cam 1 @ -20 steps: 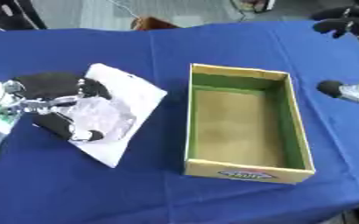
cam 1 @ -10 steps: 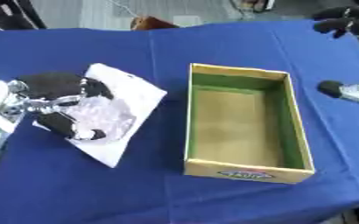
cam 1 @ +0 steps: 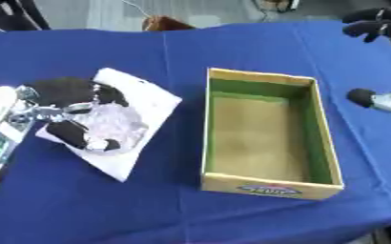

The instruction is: Pick up objects on the table and place them in the box.

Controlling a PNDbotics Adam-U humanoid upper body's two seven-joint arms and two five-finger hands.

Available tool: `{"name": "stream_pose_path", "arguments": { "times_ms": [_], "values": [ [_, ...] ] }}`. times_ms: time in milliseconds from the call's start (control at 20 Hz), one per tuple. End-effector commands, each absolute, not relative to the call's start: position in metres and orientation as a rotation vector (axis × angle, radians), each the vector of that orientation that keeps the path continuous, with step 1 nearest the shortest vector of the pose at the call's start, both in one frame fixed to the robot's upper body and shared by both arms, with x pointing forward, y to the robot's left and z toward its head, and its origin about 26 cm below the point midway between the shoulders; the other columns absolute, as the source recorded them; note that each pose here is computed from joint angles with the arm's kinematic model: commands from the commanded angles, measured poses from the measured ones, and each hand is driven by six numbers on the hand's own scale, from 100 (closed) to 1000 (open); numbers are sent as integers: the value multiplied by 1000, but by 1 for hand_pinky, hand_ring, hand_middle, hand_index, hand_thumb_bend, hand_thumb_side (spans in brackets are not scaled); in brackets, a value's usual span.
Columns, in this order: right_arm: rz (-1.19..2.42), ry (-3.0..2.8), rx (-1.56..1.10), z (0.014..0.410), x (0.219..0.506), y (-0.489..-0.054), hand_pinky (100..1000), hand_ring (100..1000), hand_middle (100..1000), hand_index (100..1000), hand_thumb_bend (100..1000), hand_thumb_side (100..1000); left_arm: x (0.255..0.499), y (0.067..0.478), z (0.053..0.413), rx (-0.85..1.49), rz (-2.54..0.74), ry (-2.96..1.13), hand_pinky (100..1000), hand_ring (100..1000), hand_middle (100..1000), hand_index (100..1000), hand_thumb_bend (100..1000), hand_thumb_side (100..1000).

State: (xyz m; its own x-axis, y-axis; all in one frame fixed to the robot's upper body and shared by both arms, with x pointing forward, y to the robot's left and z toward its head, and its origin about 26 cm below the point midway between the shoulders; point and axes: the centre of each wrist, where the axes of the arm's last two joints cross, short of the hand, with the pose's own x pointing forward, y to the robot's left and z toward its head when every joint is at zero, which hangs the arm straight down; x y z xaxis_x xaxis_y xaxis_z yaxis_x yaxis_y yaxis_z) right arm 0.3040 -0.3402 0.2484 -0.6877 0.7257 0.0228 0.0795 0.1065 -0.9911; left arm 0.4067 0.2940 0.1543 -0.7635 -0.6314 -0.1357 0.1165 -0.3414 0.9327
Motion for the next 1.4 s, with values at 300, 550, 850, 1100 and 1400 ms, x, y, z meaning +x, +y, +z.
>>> {"name": "stream_pose_path", "arguments": {
  "times_ms": [300, 550, 850, 1100, 1400],
  "values": [
    [1636, -1882, -808, 259, 303, -341, 700, 798, 921, 917, 506, 682, 411, 296, 157, 701, -2214, -1355, 704, 784, 841, 918, 542, 820],
    [1637, -1883, -806, 259, 303, -340, 700, 798, 921, 918, 507, 682, 411, 299, 152, 686, -2242, -1317, 707, 784, 834, 914, 551, 837],
    [1637, -1884, -806, 259, 303, -340, 700, 798, 921, 918, 508, 682, 412, 300, 143, 656, -2264, -1275, 695, 698, 739, 851, 530, 816],
    [1637, -1885, -806, 259, 303, -340, 700, 798, 921, 918, 507, 683, 411, 299, 138, 658, -2268, -1266, 486, 411, 488, 667, 422, 677],
    [1635, -1884, -805, 259, 304, -341, 699, 798, 920, 918, 504, 685, 410, 298, 139, 700, -2209, -1342, 100, 100, 177, 346, 202, 543]
  ]
}}
